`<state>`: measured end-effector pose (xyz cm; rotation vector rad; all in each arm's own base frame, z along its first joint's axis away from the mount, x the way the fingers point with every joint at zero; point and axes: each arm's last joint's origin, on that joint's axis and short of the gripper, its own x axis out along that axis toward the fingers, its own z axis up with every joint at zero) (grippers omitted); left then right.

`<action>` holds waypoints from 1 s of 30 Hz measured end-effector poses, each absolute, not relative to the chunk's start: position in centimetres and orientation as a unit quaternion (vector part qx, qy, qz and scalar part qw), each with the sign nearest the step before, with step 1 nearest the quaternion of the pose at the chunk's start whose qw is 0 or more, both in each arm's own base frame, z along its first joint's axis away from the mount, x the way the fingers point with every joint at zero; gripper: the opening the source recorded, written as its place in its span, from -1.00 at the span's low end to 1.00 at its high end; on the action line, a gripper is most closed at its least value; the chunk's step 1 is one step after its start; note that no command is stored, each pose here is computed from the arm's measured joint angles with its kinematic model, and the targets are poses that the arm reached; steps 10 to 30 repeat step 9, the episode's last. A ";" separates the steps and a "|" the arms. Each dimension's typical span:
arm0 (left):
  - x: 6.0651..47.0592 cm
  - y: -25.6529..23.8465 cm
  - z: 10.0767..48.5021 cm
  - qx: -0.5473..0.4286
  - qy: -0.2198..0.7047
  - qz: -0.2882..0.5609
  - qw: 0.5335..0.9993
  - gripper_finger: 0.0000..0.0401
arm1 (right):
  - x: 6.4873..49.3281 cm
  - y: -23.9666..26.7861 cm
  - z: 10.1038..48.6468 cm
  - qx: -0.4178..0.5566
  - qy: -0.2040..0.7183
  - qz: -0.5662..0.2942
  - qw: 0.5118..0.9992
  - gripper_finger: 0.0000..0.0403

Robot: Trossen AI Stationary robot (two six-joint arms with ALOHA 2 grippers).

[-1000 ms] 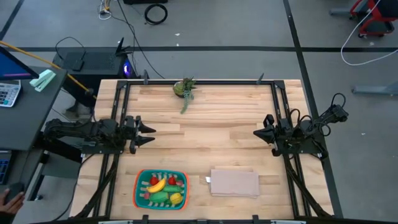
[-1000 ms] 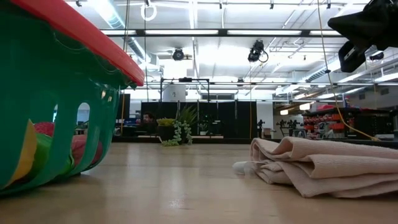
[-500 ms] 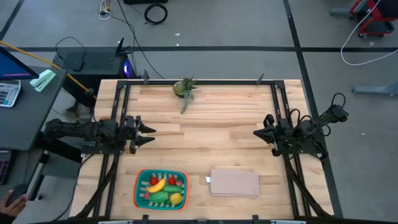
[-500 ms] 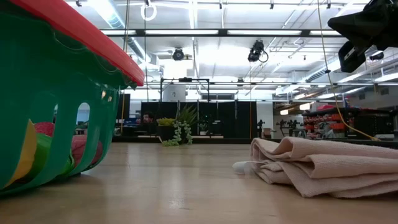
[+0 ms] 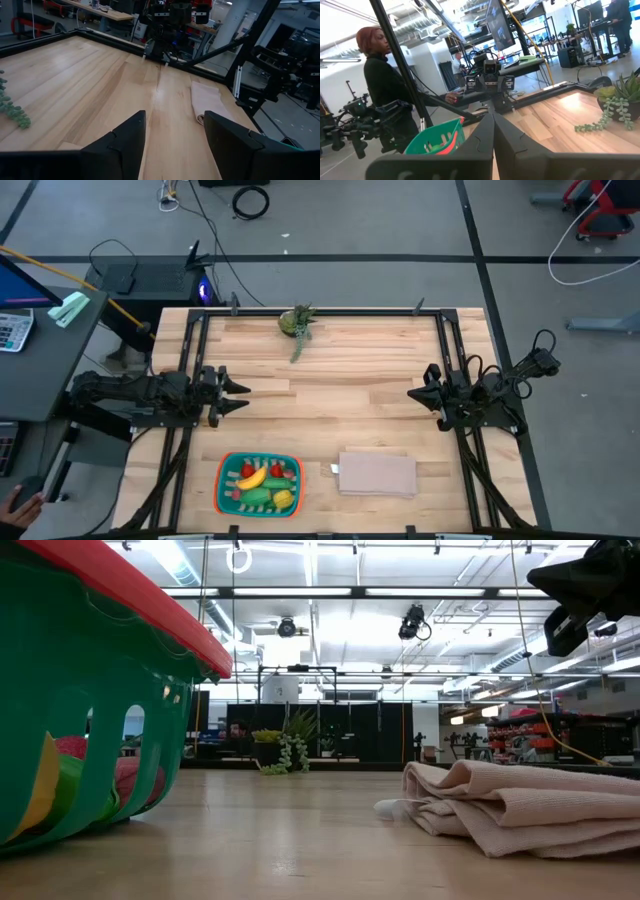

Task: Pick and placing Produce into tupperware
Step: Return to Home Position

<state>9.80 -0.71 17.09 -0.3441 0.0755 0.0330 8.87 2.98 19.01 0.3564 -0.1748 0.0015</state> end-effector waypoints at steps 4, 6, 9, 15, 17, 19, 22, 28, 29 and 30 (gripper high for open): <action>9.8 -0.7 17.1 -0.171 0.038 0.016 0.984 0.02 | 8.9 3.0 19.0 0.177 -0.087 0.001 0.980 -0.96; 9.8 -0.7 17.1 -0.171 0.038 0.016 0.984 0.01 | 8.9 3.0 19.0 0.177 -0.087 0.001 0.980 -0.96; 9.8 -0.7 17.1 -0.171 0.038 0.016 0.984 0.00 | 8.9 3.0 19.0 0.177 -0.087 0.001 0.980 -0.96; 9.8 -0.7 17.1 -0.171 0.038 0.016 0.984 0.00 | 8.9 3.0 19.0 0.177 -0.087 0.001 0.980 -0.96; 9.8 -0.7 17.1 -0.171 0.038 0.016 0.984 0.00 | 8.9 3.0 19.0 0.177 -0.087 0.001 0.980 -0.96; 9.8 -0.7 17.1 -0.171 0.038 0.016 0.984 0.00 | 8.9 3.0 19.0 0.177 -0.087 0.001 0.980 -0.96; 9.8 -0.7 17.1 -0.171 0.038 0.016 0.984 0.00 | 8.9 3.0 19.0 0.177 -0.087 0.001 0.980 -0.96; 9.8 -0.7 17.1 -0.171 0.038 0.016 0.984 0.00 | 8.9 3.0 19.0 0.177 -0.087 0.001 0.980 -0.96; 9.8 -0.7 17.1 -0.171 0.038 0.016 0.984 0.00 | 8.9 3.0 19.0 0.177 -0.087 0.001 0.980 -0.96; 9.8 -0.7 17.1 -0.171 0.038 0.016 0.984 0.00 | 8.9 3.0 19.0 0.177 -0.087 0.001 0.980 -0.96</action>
